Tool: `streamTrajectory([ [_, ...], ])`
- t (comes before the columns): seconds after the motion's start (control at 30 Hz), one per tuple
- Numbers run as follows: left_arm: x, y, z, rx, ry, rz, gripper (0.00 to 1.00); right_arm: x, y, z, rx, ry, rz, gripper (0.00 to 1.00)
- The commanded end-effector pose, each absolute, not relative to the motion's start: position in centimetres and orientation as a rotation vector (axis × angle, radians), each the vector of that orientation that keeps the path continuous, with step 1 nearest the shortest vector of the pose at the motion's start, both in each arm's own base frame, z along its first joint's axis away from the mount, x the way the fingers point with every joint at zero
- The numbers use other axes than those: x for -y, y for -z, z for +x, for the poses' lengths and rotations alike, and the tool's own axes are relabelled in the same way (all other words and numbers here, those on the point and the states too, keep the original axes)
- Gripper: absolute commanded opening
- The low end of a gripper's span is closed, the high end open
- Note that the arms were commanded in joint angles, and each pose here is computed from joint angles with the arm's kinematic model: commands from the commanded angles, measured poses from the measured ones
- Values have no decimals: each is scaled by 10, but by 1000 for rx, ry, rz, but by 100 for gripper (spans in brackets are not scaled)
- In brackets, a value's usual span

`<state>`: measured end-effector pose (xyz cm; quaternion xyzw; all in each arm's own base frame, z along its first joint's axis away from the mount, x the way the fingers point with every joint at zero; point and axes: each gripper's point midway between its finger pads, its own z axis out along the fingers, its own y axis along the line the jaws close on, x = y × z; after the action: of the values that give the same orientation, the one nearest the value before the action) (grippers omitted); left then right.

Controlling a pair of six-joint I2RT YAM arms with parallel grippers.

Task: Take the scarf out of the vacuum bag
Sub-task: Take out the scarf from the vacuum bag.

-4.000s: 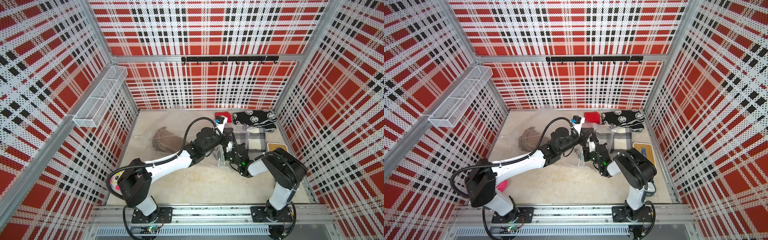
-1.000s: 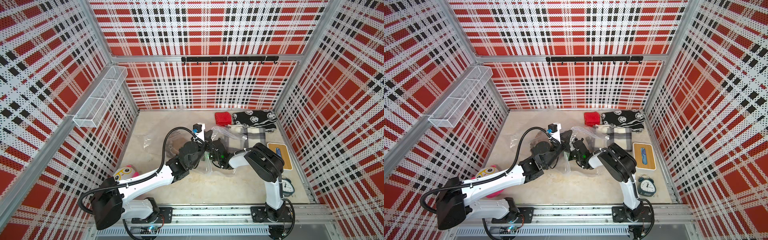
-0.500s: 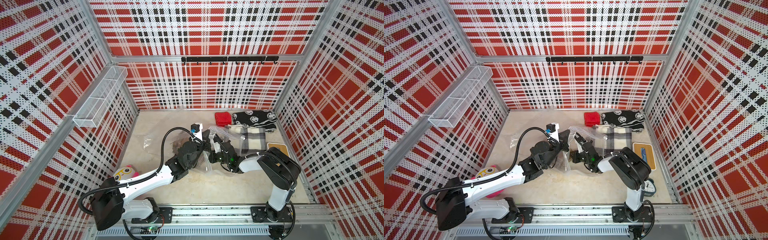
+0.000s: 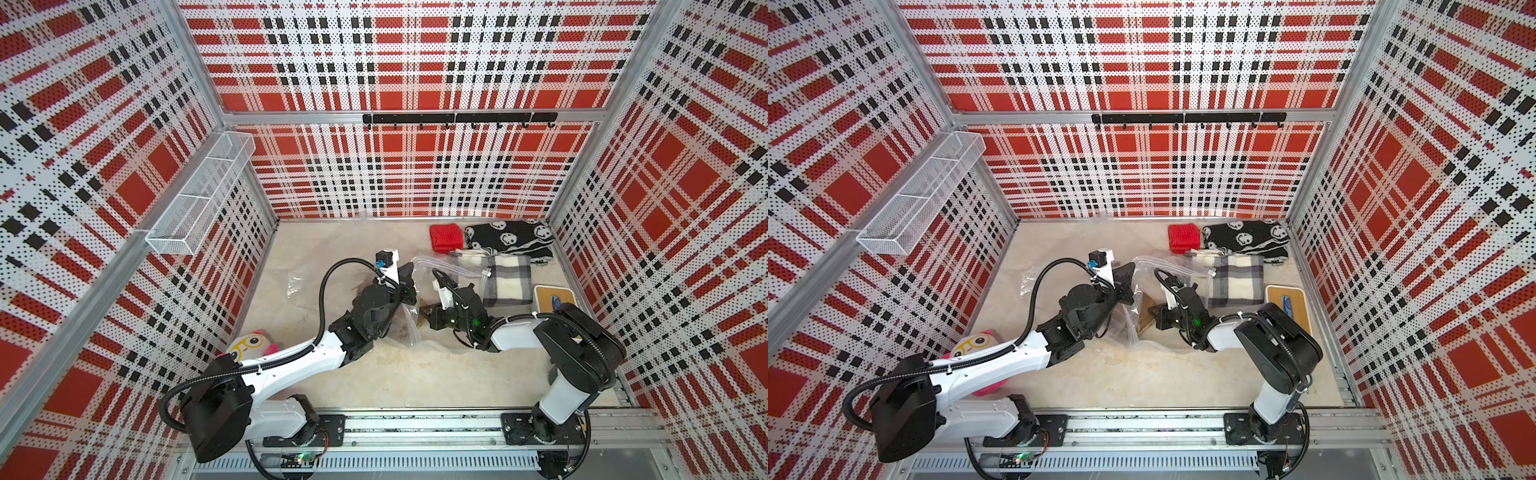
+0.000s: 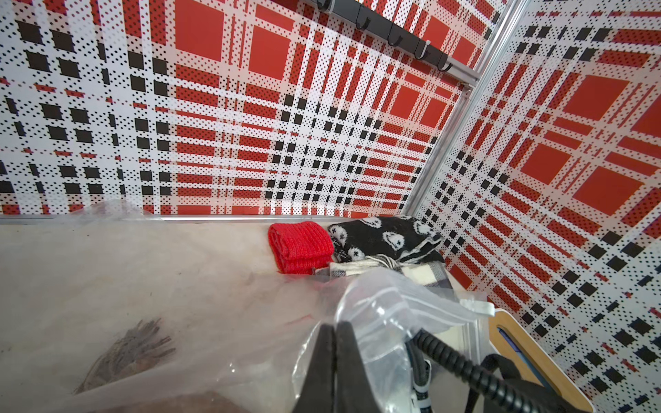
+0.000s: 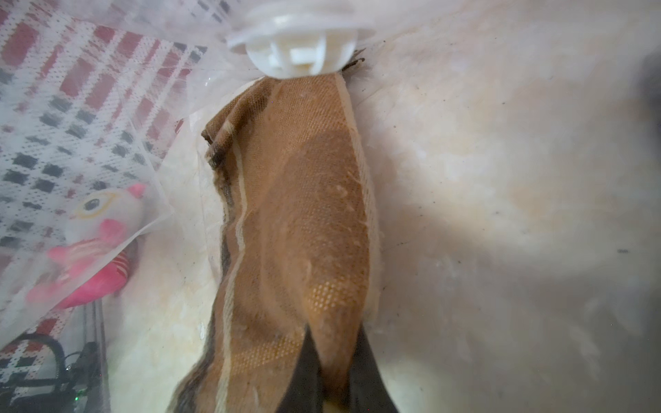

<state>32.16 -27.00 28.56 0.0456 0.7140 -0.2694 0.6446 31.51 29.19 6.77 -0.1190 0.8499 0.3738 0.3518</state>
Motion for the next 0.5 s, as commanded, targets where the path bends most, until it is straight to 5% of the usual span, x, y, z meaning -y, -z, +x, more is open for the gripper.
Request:
streamTrajectory([
  [0.0, 264, -282, 323, -1618, 619, 71, 0, -287, -84, 319, -2141, -969, -311, 9],
  [0.07, 261, -280, 324, -1622, 613, 60, 0, -286, -84, 319, -2140, -968, -308, 22],
  [0.17, 262, -281, 322, -1620, 626, 59, 0, -281, -86, 319, -2138, -957, -280, 55],
  [0.37, 268, -281, 319, -1617, 648, 78, 0, -268, -91, 306, -2140, -975, -184, 89],
  [0.47, 270, -279, 319, -1619, 655, 78, 0, -266, -80, 297, -2180, -957, -153, 94],
])
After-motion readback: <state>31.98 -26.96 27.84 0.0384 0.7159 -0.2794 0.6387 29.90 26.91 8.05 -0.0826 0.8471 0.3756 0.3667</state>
